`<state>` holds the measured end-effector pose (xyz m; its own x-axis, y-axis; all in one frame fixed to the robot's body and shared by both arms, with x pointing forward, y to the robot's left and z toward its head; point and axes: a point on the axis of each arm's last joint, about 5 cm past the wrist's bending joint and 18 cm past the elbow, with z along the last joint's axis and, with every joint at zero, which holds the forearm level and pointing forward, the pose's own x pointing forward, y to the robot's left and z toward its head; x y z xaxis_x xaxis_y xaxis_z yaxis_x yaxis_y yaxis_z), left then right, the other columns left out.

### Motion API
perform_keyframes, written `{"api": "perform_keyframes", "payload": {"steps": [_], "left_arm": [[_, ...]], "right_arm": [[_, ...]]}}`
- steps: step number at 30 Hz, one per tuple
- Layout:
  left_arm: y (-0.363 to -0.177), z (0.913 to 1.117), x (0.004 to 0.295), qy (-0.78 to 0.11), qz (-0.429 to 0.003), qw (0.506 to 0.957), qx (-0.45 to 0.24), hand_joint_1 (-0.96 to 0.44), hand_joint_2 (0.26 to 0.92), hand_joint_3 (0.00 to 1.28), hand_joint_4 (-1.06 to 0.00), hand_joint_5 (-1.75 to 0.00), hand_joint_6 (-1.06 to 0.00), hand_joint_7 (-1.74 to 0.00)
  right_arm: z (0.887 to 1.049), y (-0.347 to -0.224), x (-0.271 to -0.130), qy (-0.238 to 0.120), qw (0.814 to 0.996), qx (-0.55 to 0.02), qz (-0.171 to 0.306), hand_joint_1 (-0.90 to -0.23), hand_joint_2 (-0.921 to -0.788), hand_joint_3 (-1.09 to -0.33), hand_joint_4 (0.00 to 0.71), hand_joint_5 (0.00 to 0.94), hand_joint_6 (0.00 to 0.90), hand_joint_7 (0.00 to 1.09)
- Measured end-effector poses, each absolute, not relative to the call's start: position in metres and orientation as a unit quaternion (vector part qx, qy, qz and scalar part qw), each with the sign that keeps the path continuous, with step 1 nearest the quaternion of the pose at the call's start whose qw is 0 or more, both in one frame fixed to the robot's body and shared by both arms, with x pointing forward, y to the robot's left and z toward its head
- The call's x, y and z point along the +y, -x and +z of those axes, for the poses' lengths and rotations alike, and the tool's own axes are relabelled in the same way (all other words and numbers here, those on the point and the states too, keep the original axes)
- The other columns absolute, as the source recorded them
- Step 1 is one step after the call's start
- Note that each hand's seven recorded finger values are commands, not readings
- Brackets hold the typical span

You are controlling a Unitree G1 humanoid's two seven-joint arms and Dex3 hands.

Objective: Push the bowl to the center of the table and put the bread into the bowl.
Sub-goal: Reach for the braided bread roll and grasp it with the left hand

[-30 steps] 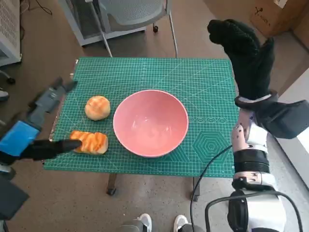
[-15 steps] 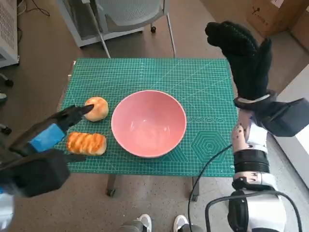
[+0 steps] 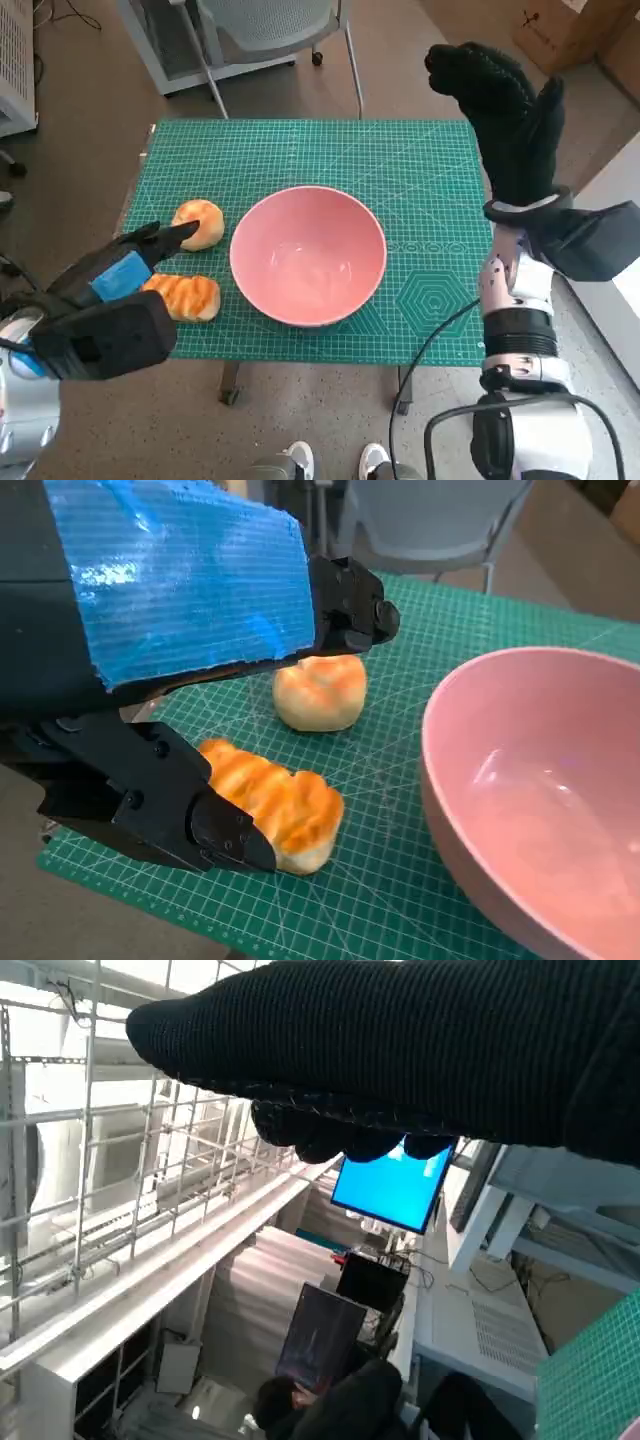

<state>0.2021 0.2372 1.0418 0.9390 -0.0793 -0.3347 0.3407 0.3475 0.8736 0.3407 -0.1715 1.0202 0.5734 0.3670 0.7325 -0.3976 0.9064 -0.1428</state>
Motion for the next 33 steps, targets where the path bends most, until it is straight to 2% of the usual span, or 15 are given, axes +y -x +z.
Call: {"api": "perform_keyframes", "payload": {"steps": [15, 33], "left_arm": [[-0.216, 1.025, 0.242, -0.572, -0.113, 0.793, 0.177, 0.13, 0.732, 0.06, -0.08, 0.0, -0.3, -0.02], [-0.234, 0.994, 0.239, -0.581, -0.121, 0.764, 0.255, 0.12, 0.744, 0.1, -0.16, -0.01, -0.35, -0.01]], "right_arm": [[1.019, -0.34, -0.174, -0.023, 0.887, -0.41, 0.21, -0.585, -0.921, -0.549, 0.305, 0.001, 0.406, 0.03], [1.014, -0.338, -0.177, -0.023, 0.891, -0.406, 0.201, -0.582, -0.921, -0.551, 0.295, 0.0, 0.408, 0.02]]}}
